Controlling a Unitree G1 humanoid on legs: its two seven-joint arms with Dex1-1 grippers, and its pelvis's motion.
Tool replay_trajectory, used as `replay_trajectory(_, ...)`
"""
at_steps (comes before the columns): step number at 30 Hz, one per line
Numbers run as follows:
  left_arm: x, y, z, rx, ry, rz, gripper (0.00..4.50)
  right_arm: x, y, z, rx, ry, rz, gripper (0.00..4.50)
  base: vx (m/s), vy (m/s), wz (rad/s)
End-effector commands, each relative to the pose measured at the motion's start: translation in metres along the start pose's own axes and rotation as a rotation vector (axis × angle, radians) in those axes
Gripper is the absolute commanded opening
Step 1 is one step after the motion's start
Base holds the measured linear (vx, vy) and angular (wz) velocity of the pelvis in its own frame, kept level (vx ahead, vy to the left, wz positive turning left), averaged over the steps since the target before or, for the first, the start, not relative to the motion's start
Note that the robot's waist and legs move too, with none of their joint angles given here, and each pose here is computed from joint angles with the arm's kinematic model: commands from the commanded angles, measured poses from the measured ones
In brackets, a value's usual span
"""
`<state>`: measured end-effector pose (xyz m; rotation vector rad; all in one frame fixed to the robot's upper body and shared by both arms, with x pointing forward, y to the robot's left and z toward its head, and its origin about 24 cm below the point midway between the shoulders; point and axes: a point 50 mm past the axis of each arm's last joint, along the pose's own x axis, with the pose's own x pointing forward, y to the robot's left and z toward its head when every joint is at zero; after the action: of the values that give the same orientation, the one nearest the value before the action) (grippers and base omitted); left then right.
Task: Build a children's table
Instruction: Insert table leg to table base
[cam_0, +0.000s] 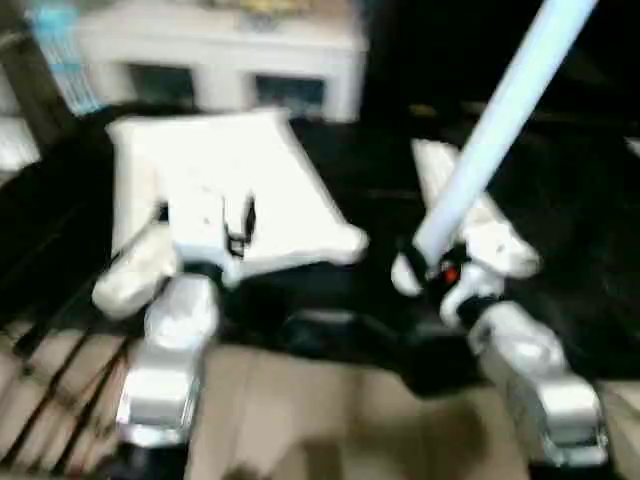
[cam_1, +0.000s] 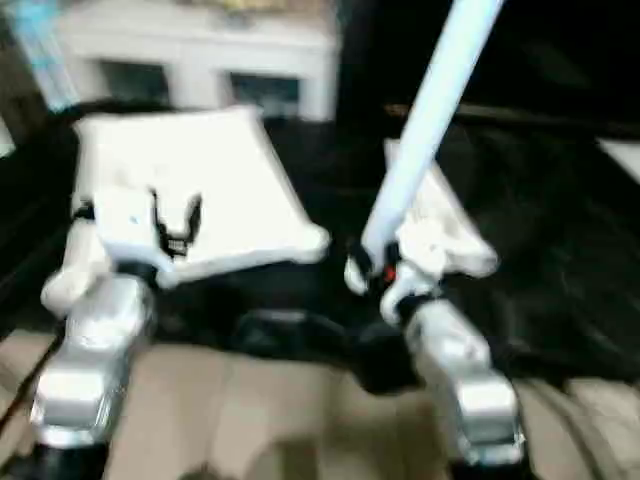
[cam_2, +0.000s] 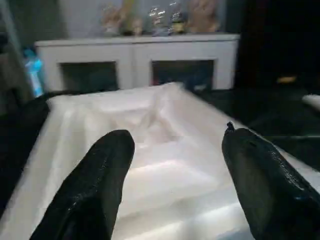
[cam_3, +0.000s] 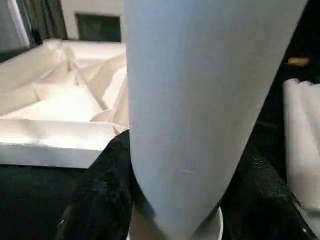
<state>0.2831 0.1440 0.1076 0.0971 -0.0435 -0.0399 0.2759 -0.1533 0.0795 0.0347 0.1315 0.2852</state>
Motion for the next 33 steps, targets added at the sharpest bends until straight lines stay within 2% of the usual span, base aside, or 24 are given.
replay_trajectory(1,0.003,0.003,0.002,0.017,0.001,0.01,3.31,0.005,0.0,0.008,0.001,-0.037,-0.006,1.91,0.136,0.07,0.46)
replay_trajectory(17,0.013,0.003,0.005,0.025,0.0,-0.018,3.31,0.006,-0.008,0.01,-0.026,-0.044,-0.031,1.91,0.166,-0.001,0.01)
replay_trajectory(21,0.012,0.001,0.003,-0.002,0.009,-0.014,3.31,0.007,-0.013,0.011,-0.038,-0.038,-0.03,1.91,0.147,0.074,0.04)
replay_trajectory(26,0.013,0.008,-0.002,0.004,0.041,0.043,3.31,0.009,-0.016,0.014,-0.046,-0.035,-0.033,1.91,0.078,-0.016,0.05)
replay_trajectory(33,0.018,0.005,-0.004,0.02,0.05,0.035,3.31,0.01,-0.012,0.015,-0.05,-0.031,-0.012,1.91,0.0,0.0,0.0)
